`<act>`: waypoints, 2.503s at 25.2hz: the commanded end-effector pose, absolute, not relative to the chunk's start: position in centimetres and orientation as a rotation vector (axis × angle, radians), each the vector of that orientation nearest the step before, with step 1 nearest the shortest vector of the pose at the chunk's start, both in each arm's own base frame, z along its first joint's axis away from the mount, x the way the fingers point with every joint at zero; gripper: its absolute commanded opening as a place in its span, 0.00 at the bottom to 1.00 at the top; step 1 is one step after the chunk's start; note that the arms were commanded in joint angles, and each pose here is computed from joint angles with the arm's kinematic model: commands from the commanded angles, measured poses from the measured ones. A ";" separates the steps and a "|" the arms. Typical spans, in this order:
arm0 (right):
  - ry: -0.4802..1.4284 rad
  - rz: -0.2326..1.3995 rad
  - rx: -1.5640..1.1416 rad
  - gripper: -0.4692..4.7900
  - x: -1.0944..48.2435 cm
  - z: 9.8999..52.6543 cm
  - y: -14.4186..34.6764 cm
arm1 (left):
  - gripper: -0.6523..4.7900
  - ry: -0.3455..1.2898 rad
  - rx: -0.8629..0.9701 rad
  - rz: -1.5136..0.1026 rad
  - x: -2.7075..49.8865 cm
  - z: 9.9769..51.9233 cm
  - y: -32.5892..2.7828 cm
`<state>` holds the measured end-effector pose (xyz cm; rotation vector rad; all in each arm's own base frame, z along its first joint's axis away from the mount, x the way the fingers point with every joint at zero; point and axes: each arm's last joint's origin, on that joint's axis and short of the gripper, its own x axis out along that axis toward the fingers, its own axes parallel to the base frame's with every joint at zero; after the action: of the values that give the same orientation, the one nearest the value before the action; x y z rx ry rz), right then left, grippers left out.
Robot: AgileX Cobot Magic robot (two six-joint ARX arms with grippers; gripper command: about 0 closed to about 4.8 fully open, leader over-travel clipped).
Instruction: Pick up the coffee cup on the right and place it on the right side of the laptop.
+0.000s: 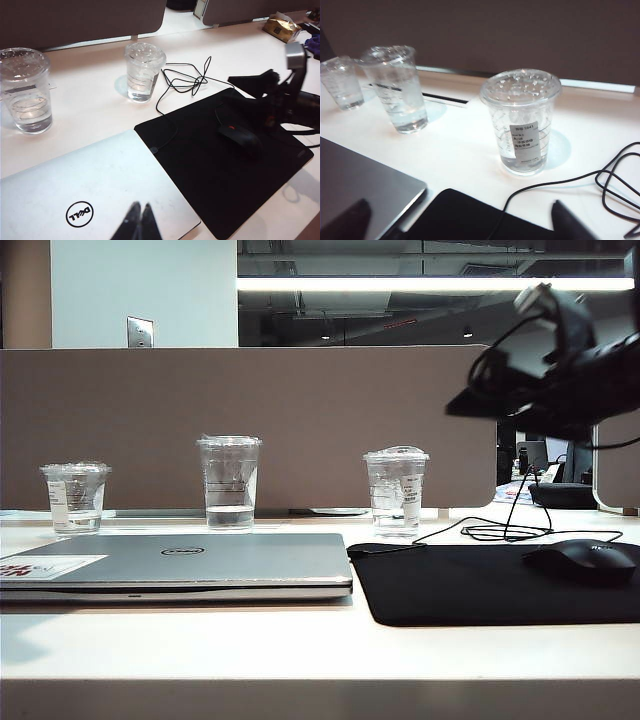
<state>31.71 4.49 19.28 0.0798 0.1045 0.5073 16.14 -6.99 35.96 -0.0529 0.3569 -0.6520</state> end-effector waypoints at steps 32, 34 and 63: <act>0.115 0.574 0.063 1.00 48.6 13.1 7.6 | 0.11 0.344 -0.076 -0.650 16.3 36.2 -7.0; 0.108 0.575 0.062 1.00 49.0 13.1 7.7 | 0.11 0.344 -0.076 -0.650 16.3 36.2 -7.0; 0.040 0.597 0.000 1.00 52.8 12.1 10.5 | 0.11 0.345 -0.075 -0.649 16.3 36.2 -7.0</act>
<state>52.72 10.42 11.33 0.0105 0.0804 0.6089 16.33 -7.06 35.93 -0.0715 0.3617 -0.6486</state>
